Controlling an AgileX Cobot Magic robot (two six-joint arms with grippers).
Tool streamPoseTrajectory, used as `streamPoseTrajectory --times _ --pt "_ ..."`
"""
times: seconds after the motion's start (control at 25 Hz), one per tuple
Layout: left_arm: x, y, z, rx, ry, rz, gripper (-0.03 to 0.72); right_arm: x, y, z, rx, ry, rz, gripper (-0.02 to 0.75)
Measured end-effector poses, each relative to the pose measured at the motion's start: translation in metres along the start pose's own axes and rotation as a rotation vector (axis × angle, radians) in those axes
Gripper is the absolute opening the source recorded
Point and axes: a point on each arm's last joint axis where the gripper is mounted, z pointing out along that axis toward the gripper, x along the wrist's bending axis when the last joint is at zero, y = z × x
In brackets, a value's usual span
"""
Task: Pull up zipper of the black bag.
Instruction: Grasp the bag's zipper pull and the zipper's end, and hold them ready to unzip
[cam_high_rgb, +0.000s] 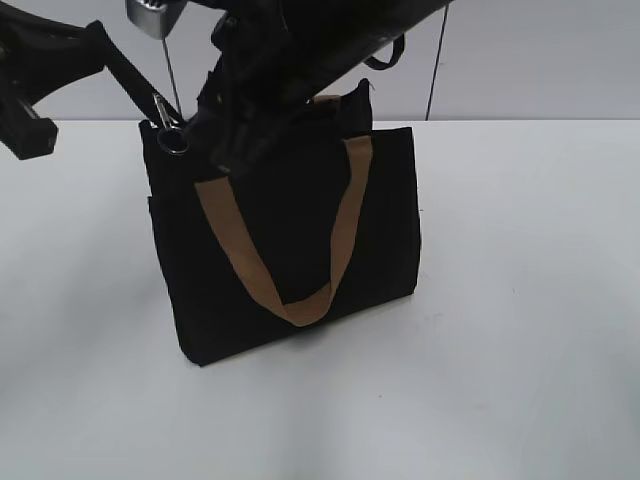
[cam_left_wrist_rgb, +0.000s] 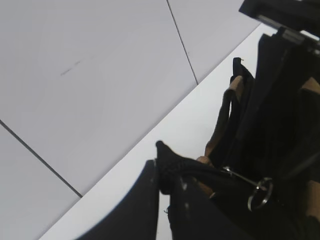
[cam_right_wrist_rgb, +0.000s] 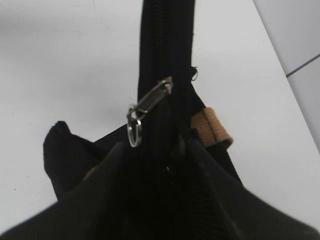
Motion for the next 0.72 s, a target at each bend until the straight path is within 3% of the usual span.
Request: streamPoseTrajectory --times 0.36,0.72 --pt "-0.0001 -0.0001 0.0003 -0.001 -0.001 -0.004 0.025 0.0039 0.0009 0.0016 -0.017 0.045 -0.022 0.295" --pt "-0.0001 -0.0001 0.0003 -0.001 -0.001 -0.004 0.025 0.0017 0.0006 0.0072 -0.036 0.023 0.002 0.295"
